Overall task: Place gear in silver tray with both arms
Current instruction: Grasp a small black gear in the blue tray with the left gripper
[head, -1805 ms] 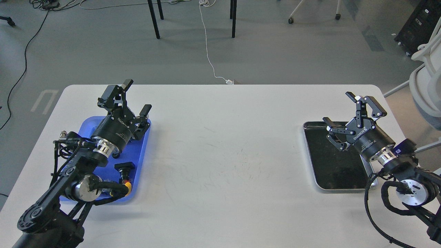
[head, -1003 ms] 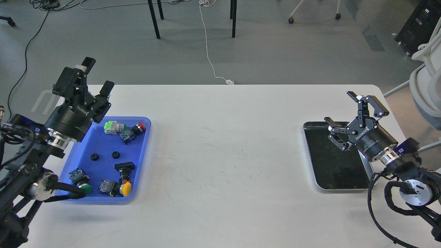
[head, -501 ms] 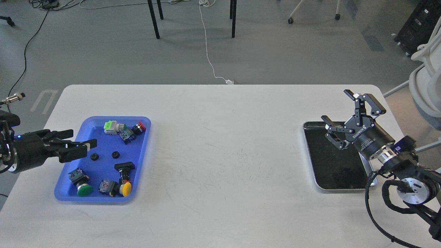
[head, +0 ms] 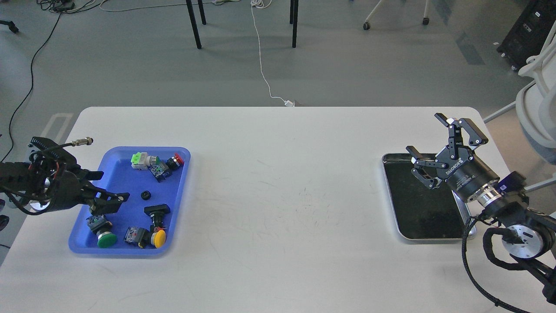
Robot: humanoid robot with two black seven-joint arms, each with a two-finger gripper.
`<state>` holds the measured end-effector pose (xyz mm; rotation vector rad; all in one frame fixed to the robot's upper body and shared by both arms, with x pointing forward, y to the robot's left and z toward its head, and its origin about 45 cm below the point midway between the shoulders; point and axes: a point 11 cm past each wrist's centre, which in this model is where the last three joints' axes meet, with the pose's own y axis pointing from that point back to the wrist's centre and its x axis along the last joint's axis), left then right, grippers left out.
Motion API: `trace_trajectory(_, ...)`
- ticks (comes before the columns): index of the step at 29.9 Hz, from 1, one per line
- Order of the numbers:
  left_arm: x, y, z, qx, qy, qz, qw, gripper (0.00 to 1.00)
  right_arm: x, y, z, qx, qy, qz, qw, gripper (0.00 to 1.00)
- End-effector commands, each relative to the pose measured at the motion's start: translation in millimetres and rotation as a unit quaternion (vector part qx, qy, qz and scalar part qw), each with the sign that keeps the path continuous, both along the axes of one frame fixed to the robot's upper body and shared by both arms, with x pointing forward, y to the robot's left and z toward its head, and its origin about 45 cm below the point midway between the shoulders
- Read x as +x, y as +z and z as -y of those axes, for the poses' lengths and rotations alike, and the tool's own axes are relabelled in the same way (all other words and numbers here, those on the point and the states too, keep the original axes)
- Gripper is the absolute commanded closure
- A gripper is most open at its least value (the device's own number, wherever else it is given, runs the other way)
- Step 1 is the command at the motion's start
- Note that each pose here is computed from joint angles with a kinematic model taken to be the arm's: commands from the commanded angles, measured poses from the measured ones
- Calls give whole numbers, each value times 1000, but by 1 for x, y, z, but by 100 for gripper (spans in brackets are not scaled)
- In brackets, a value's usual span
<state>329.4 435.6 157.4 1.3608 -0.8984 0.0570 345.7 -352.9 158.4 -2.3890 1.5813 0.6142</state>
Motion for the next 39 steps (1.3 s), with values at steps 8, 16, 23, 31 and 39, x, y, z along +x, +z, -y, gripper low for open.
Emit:
trace_trajectory(8, -2, -18, 2, 6, 0, -16, 1000, 24, 0, 0, 1, 0, -1, 0, 1000, 1)
trace_trajectory(16, 0, -25, 2, 5, 8, -18, 1000, 49, 0, 0, 1, 0, -2, 1, 1000, 1)
trace_trajectory(23, -1, -27, 1, 6, 8, -18, 1000, 64, 2, 2, 1, 0, -3, 3, 1000, 1)
trace_trajectory(31, -1, -26, -2, 8, 8, -16, 1000, 85, 2, 3, 2, 0, -3, 4, 1000, 1)
trace_trajectory(39, 5, -15, 14, -4, -17, 2, 1000, 87, 3, 3, 1, 1, -4, 5, 1000, 1)
